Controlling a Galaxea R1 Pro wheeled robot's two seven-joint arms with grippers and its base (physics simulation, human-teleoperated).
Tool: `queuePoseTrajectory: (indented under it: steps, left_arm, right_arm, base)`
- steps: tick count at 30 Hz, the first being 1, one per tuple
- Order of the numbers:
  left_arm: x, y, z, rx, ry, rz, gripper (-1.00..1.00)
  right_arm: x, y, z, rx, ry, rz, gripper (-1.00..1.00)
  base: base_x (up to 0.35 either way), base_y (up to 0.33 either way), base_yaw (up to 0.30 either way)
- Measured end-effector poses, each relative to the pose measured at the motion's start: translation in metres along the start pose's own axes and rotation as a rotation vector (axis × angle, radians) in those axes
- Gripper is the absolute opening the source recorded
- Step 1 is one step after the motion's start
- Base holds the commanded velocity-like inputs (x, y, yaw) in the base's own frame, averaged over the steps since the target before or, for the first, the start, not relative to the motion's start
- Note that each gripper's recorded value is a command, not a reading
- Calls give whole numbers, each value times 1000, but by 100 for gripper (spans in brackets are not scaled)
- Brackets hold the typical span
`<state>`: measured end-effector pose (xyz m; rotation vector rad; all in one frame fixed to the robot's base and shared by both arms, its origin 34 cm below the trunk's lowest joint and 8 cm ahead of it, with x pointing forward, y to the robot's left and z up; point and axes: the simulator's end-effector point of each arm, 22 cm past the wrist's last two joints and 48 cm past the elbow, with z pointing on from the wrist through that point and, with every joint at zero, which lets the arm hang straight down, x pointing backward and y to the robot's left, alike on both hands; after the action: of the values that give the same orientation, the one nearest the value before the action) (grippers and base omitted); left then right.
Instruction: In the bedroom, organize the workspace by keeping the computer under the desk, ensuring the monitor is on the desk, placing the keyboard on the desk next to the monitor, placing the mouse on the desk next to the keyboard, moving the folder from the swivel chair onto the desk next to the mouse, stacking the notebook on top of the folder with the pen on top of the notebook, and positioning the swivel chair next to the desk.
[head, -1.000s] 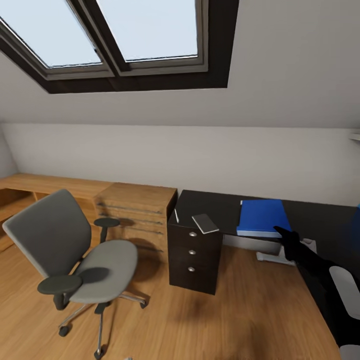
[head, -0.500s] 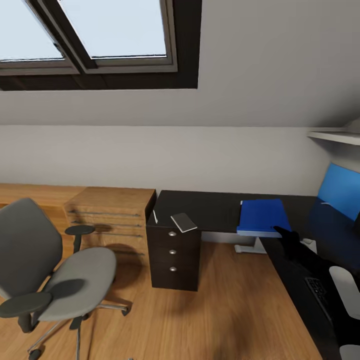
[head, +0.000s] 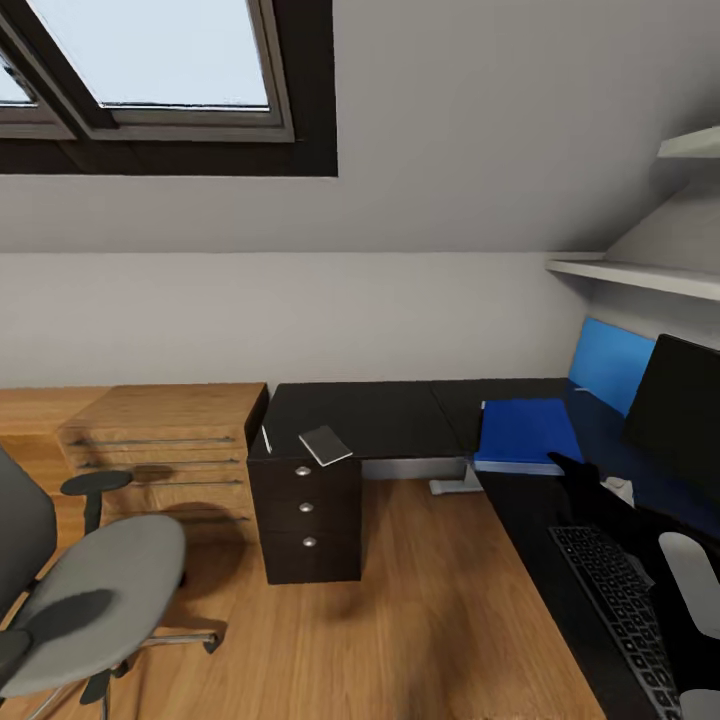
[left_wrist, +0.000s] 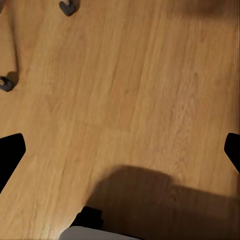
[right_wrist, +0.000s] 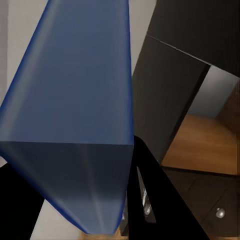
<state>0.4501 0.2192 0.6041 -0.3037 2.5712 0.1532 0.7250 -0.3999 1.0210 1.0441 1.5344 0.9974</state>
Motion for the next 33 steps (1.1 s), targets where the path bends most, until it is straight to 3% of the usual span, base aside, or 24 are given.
queuePoseTrajectory:
  steps: [7,26,29,31,33]
  left_arm:
    - [-5,1,0,-1,-24,-11,100]
    - [-5,4,0,-10,-37,-17,100]
    - [-5,4,0,-9,-37,-16,100]
    - [-5,4,0,-9,-37,-17,100]
    - [-5,4,0,-9,-37,-17,100]
  right_arm:
    - [0,2,0,-2,1,-4,-100]
    - [7,-1,2,10,10,-25,-100]
    - [2,-3,3,19,-24,-24,-100]
    - [-3,-7,5,29,-80,-16,-100]
    - [-5,-20,11,62,-177,0,-100]
  base:
    - [74,0,-228]
    - [270,0,-9]
    - [257,0,0]
    - [237,0,0]
    - [210,0,0]
